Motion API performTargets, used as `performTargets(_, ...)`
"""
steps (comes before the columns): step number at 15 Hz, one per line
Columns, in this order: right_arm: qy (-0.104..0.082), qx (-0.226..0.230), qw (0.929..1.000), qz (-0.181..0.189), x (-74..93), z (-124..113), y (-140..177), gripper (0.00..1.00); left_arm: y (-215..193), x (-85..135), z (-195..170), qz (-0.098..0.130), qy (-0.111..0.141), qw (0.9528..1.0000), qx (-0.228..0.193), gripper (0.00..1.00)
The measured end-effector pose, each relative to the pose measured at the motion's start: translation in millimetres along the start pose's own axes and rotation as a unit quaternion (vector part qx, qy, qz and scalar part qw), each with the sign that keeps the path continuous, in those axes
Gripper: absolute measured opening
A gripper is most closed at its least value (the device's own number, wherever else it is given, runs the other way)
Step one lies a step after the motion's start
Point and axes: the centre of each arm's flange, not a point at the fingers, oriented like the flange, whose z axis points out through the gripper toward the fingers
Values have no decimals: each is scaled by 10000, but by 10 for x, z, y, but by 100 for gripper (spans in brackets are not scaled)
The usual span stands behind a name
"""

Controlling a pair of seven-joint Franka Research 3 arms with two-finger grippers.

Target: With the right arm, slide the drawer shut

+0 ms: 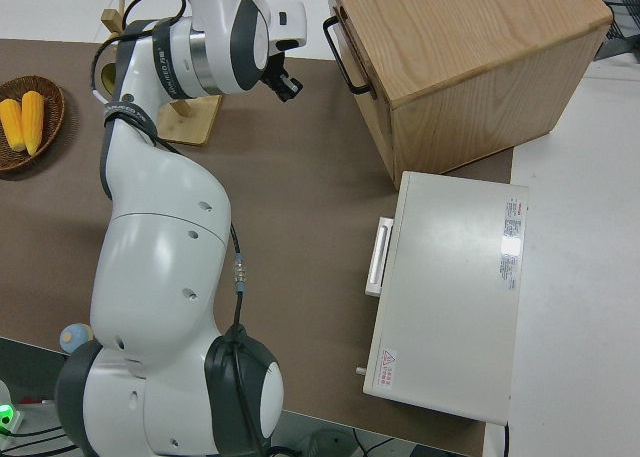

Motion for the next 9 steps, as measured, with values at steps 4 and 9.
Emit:
performTargets(4, -220, -143, 9979, -589, -202, -343, 167, 1, 0, 0, 0, 0, 0, 10000, 0, 99)
performTargets(9, -491, -66, 9883, -1444, -274, -549, 591, 1, 0, 0, 0, 0, 0, 10000, 0, 99)
